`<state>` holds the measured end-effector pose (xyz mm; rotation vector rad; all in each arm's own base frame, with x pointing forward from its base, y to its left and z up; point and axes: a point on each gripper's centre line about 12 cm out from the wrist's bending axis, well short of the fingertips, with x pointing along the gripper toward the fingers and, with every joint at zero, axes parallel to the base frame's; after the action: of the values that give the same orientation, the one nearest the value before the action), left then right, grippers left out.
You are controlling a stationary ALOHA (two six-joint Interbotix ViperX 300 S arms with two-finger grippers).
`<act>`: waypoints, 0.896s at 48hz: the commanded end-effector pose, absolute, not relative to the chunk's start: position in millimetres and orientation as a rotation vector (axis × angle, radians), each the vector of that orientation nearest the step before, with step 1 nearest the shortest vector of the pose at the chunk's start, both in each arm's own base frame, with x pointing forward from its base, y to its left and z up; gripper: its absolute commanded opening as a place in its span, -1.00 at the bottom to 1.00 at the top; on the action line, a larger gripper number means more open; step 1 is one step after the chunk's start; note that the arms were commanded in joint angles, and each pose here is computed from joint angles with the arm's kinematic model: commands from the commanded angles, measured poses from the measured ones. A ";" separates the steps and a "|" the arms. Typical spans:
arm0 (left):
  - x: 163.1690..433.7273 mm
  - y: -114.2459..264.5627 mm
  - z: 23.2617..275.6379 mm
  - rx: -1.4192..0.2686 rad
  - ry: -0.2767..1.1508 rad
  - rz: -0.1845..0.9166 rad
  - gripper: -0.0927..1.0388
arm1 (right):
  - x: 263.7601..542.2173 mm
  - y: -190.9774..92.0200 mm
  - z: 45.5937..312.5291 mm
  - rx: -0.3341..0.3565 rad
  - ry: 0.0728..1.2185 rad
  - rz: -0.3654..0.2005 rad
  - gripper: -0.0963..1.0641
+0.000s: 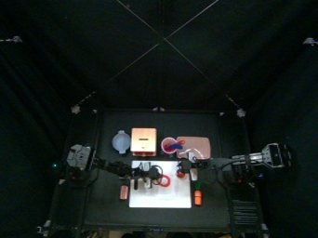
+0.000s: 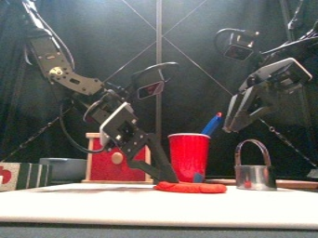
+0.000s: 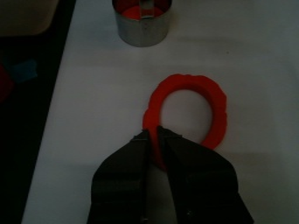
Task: Get the cutter from the drawer then cut the dough then place the extra dough in the bowl
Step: Place the extra dough in the bowl
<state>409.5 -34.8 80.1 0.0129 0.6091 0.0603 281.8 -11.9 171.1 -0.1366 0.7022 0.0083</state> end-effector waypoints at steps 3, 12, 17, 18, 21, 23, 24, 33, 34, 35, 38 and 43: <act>413.4 -31.4 138.8 0.037 0.432 0.051 0.13 | 284.8 -12.7 178.8 -0.132 0.673 0.003 0.35; 391.6 -10.0 183.6 0.073 0.316 0.083 0.13 | 285.3 -12.7 178.8 -0.132 0.673 0.003 0.35; 375.9 6.0 206.5 0.108 0.248 0.124 0.13 | 286.5 -12.8 180.5 -0.151 0.667 0.009 0.35; 372.2 9.7 211.1 0.116 0.235 0.134 0.13 | 286.9 -12.8 181.0 -0.153 0.666 0.009 0.35; 359.5 20.9 225.8 0.138 0.198 0.166 0.13 | 288.6 -13.3 183.4 -0.154 0.657 0.008 0.35; 352.3 27.6 234.9 0.147 0.173 0.187 0.13 | 290.0 -13.2 185.8 -0.154 0.646 0.008 0.35; 348.7 30.3 239.5 0.147 0.162 0.196 0.13 | 291.3 -13.2 187.0 -0.155 0.638 0.008 0.35; 310.0 54.9 262.1 0.161 0.095 0.285 0.13 | 298.3 -14.2 196.7 -0.154 0.563 0.007 0.35; 302.7 58.6 264.5 0.160 0.085 0.301 0.13 | 299.1 -13.9 197.5 -0.153 0.552 0.009 0.35; 298.0 60.4 265.3 0.160 0.079 0.310 0.13 | 299.8 -14.2 198.5 -0.153 0.541 0.008 0.35; 282.8 66.9 267.8 0.160 0.058 0.343 0.13 | 301.5 -14.2 197.7 -0.153 0.528 0.011 0.35; 253.0 77.8 265.9 0.157 0.026 0.410 0.13 | 303.5 -14.0 195.9 -0.152 0.525 0.013 0.35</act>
<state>274.0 68.1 258.1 0.1586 0.0814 0.3495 297.5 -12.3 185.6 -0.1515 0.5684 0.0188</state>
